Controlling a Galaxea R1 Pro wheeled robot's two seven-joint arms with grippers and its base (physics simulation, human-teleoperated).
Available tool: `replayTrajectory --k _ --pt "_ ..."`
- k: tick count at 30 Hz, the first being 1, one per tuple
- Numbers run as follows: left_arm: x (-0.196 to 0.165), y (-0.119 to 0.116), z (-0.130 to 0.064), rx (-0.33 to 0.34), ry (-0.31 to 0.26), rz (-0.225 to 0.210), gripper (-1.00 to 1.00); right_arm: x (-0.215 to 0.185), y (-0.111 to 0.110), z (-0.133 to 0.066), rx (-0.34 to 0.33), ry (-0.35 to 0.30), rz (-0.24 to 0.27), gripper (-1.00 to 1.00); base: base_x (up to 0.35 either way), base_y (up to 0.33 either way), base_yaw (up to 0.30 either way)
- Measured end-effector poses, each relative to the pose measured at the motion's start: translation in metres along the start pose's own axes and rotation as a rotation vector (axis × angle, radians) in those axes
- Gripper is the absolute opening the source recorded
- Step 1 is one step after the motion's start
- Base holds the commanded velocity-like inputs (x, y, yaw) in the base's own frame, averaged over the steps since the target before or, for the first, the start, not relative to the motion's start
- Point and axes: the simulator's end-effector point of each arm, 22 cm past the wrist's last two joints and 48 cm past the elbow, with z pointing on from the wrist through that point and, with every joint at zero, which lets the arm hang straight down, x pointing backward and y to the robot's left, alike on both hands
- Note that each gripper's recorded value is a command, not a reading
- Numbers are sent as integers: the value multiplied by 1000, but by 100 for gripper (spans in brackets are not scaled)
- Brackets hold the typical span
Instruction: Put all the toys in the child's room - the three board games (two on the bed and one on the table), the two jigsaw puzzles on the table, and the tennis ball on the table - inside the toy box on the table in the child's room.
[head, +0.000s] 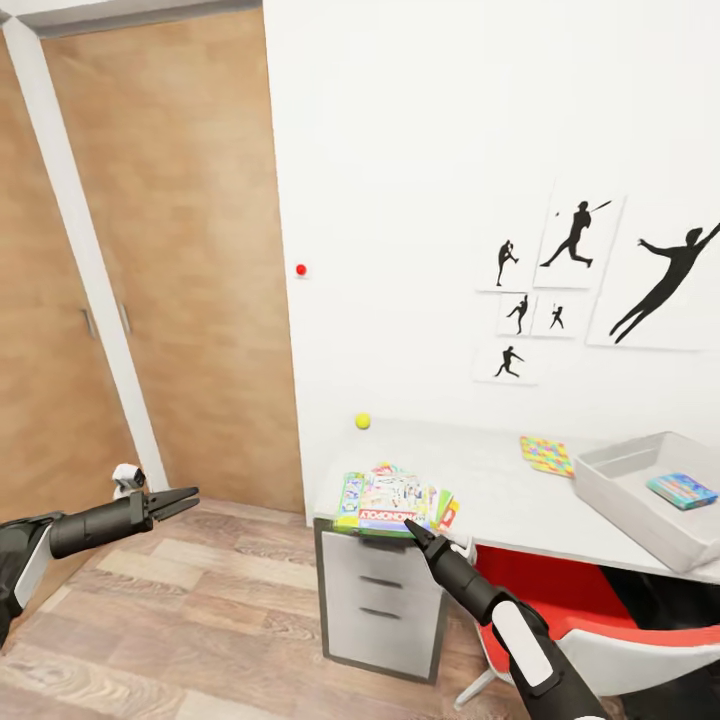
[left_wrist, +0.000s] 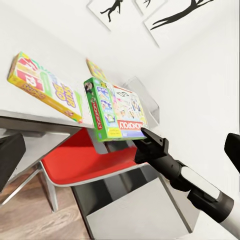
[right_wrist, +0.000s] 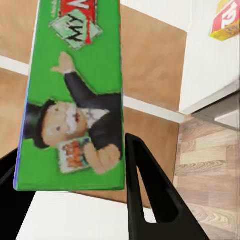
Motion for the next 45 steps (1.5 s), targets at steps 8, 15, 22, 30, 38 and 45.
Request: replayTrajectory --k 8,15,22,30,38,45 --pt "-3 -7 -2 0 0 0 100 -9 8 -3 -2 -33 -21 -100 0 0 -197" --pt "-5 -12 -4 -1 0 -2 100 -11 15 -5 -4 -41 -24 -100 0 0 -20" --pt "-7 -18 -5 -1 0 -2 100 -12 22 -7 -7 -41 -24 -100 0 0 -1" --pt "-9 -25 -7 0 1 -1 100 -11 30 -9 -8 -36 -29 -100 0 0 0" --pt "-13 -31 -14 1 -2 3 100 -4 84 14 47 106 -147 -100 0 0 0" --pt "-14 -36 -17 1 -1 0 100 -89 180 14 37 74 -213 -100 0 0 0"
